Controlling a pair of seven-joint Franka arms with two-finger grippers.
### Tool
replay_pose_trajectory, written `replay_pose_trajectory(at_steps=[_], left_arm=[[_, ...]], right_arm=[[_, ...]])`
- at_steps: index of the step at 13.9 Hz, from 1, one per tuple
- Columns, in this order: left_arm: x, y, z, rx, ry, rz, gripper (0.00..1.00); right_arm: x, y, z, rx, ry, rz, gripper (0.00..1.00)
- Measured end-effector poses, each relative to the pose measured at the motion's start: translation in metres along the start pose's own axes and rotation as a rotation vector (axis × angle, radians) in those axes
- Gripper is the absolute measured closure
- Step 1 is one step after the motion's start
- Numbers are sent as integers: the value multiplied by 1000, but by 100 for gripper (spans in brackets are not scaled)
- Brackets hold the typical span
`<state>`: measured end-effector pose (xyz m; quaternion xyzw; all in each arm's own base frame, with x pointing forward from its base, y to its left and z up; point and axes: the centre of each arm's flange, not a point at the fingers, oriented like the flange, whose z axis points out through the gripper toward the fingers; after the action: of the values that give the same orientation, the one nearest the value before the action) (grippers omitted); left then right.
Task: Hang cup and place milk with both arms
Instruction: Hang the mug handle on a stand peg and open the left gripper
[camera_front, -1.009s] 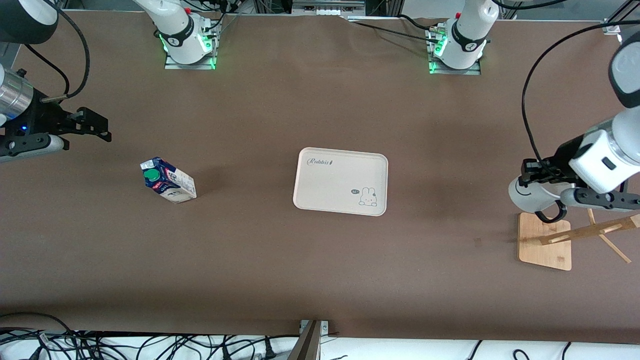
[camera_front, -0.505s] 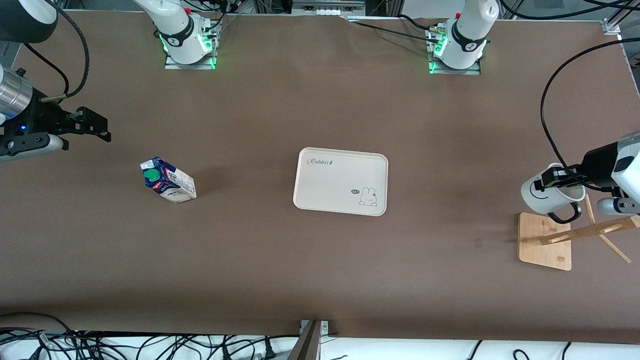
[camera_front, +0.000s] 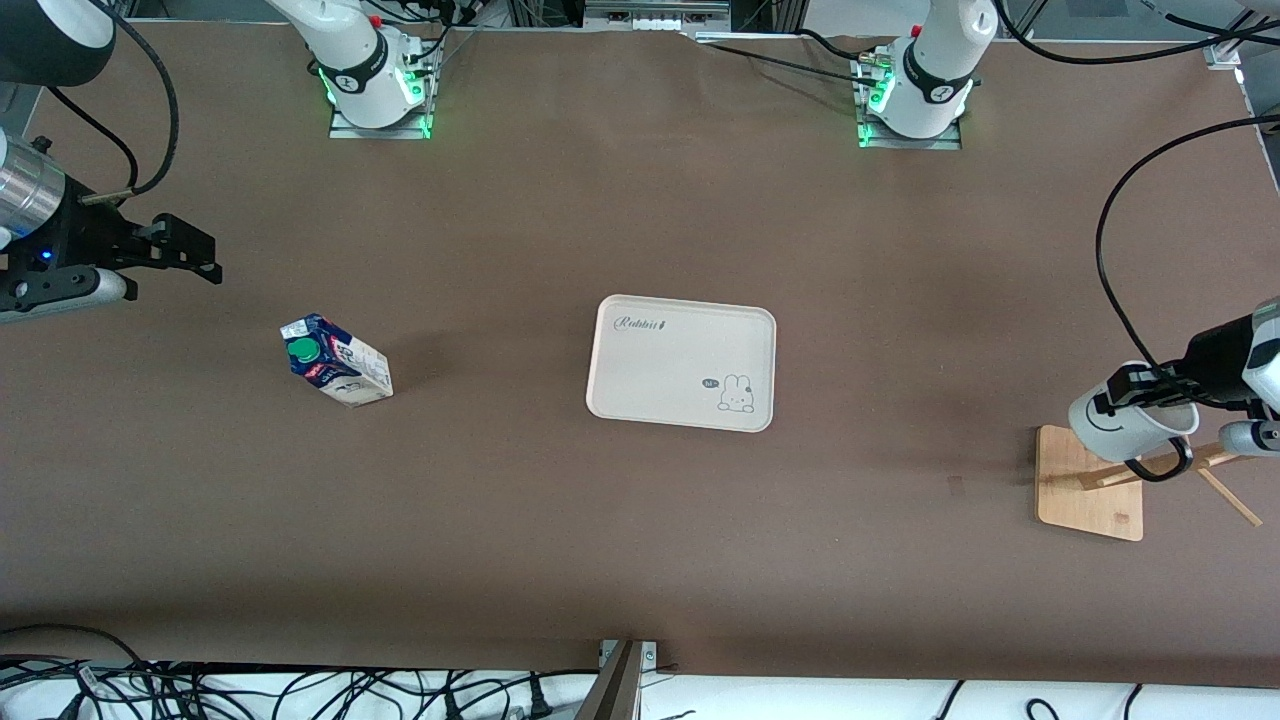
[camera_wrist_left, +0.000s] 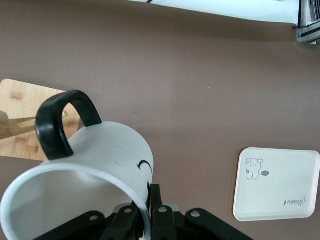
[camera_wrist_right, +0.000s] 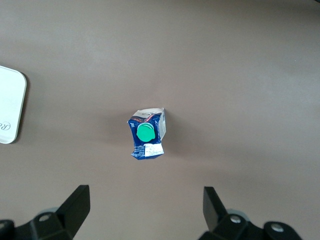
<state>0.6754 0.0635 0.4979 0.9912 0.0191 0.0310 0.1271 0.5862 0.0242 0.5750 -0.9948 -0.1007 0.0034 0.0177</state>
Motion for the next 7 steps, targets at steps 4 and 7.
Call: replay_pose_trajectory(at_steps=[4, 7], left_arm=[[3, -12, -14, 17, 41, -14, 94], [3, -23, -22, 4, 58, -37, 94]], right_arm=[[0, 0, 0, 0, 0, 0, 0], [0, 0, 0, 0, 0, 0, 0]])
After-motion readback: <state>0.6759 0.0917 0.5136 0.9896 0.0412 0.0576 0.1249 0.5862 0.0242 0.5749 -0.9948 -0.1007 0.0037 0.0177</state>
